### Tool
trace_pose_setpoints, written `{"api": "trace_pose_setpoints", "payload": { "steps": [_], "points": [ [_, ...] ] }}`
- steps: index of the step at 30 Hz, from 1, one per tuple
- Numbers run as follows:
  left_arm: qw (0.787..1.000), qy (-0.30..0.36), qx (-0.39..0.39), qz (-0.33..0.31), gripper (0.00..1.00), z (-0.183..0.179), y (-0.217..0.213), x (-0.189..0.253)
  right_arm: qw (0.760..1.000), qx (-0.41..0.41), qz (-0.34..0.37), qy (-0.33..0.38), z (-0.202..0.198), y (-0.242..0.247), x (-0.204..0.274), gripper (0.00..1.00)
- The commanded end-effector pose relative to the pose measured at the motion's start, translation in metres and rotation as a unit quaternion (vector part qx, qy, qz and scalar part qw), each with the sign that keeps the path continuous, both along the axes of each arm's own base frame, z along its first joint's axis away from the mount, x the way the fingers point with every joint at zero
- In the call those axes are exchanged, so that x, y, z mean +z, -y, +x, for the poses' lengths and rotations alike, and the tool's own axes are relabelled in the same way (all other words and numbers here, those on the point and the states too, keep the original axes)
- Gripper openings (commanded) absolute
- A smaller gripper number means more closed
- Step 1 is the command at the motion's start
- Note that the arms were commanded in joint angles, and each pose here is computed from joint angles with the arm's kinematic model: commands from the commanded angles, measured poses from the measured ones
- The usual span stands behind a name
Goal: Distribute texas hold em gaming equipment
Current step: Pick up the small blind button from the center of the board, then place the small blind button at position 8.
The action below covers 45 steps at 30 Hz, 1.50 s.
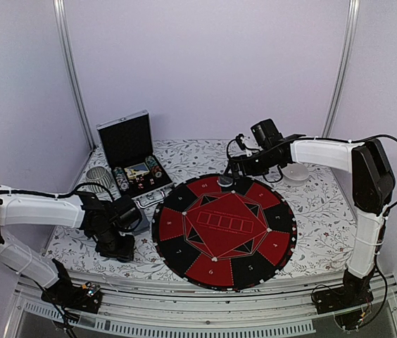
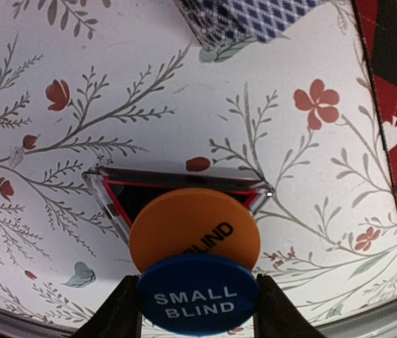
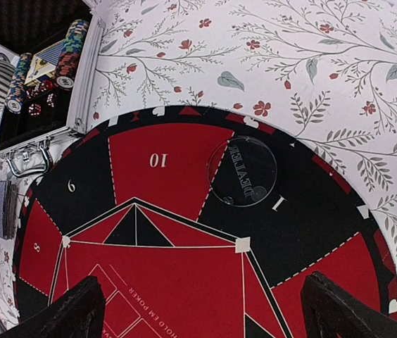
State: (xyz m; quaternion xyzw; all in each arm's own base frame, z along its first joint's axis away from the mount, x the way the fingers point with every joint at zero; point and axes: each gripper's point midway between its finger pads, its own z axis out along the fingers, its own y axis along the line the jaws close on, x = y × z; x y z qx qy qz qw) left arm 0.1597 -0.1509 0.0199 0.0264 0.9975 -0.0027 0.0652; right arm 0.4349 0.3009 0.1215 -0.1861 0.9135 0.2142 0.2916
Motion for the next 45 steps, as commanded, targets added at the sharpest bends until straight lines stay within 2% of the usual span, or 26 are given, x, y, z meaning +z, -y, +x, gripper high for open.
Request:
{"api": "trace_pose_setpoints", "payload": {
  "steps": [1,11,19,24,27,32,36,40,43,45],
  "points": [
    [1.000,-0.004,-0.004,-0.002,0.47,-0.003,-0.002,0.003,1.000,0.004,-0.003,0.000,0.001,0.000,0.000,0.99],
    [0.999,0.036,-0.027,0.010,0.44,0.011,0.005,0.040,1.000,0.011,0.012,0.011,-0.003,-0.002,0.019,0.99],
    [0.984,0.089,-0.150,-0.037,0.44,0.031,0.060,0.090,0.998,0.024,0.043,0.025,-0.017,-0.003,0.051,0.99],
    [0.970,0.132,-0.204,-0.032,0.45,0.064,0.092,0.103,0.998,0.017,0.044,0.029,-0.023,0.004,0.057,0.99],
    [0.967,0.125,-0.223,-0.014,0.45,0.087,0.107,0.091,0.999,0.014,0.042,0.028,-0.027,0.007,0.058,0.99],
    [0.965,0.079,-0.250,-0.009,0.45,0.109,0.129,0.043,0.999,0.005,0.034,0.030,-0.035,0.017,0.056,0.99],
    [0.970,0.051,-0.236,0.019,0.44,0.126,0.123,0.013,0.999,0.000,0.025,0.030,-0.038,0.022,0.053,0.99],
    [0.971,0.031,-0.235,0.026,0.45,0.127,0.121,-0.006,0.999,-0.001,0.021,0.030,-0.039,0.024,0.051,0.99],
    [0.971,0.019,-0.235,0.031,0.49,0.122,0.118,-0.016,0.999,0.000,0.021,0.029,-0.039,0.023,0.050,0.99],
    [0.972,0.016,-0.233,0.034,0.57,0.121,0.115,-0.019,0.999,0.000,0.023,0.029,-0.038,0.023,0.051,0.99]
  ]
}}
